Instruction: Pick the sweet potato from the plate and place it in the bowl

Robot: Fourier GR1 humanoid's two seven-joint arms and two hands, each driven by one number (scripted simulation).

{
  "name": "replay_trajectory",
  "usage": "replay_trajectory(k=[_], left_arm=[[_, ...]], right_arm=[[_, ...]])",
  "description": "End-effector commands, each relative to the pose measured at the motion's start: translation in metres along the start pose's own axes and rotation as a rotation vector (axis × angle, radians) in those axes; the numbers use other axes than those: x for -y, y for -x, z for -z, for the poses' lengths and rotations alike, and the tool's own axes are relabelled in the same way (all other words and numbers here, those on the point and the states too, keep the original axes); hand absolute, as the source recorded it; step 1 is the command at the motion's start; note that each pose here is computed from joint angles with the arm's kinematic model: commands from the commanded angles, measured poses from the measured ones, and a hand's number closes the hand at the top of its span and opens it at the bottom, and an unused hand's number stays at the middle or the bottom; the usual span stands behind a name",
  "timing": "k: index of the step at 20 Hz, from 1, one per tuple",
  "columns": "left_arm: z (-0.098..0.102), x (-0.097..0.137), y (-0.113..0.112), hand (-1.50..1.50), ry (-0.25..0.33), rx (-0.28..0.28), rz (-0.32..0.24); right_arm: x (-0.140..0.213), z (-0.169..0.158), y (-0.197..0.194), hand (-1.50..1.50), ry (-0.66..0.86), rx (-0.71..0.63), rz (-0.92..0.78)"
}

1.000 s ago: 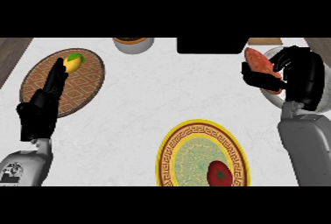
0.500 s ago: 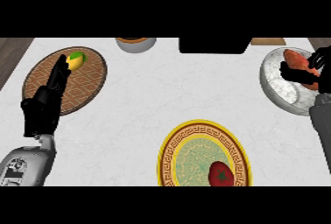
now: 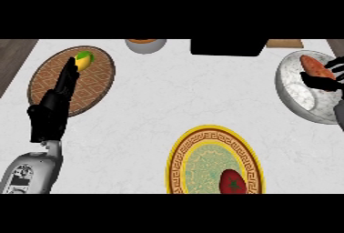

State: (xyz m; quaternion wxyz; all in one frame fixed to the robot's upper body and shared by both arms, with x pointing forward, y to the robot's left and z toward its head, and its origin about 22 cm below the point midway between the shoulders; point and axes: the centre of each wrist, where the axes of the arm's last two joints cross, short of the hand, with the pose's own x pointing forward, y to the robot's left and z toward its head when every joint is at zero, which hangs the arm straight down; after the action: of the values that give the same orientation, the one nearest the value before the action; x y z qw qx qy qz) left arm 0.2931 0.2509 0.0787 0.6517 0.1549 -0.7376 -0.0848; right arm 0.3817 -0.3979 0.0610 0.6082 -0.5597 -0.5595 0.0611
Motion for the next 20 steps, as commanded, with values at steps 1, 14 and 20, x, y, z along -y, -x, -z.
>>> replay_trajectory(k=[1,14,20], left_arm=[[-0.006,-0.004,-0.003,0.0,-0.012,0.017,0.015],[0.006,-0.011,0.003,0.0,-0.021,-0.006,0.016],[0.006,-0.026,0.007,0.0,-0.03,-0.019,0.013]], right_arm=[[-0.003,-0.001,0.024,-1.5,-0.075,-0.026,0.117],[0.029,0.018,0.05,-1.5,-0.005,0.053,0.432],[0.052,0.016,0.081,-1.5,-0.04,0.031,0.527]])
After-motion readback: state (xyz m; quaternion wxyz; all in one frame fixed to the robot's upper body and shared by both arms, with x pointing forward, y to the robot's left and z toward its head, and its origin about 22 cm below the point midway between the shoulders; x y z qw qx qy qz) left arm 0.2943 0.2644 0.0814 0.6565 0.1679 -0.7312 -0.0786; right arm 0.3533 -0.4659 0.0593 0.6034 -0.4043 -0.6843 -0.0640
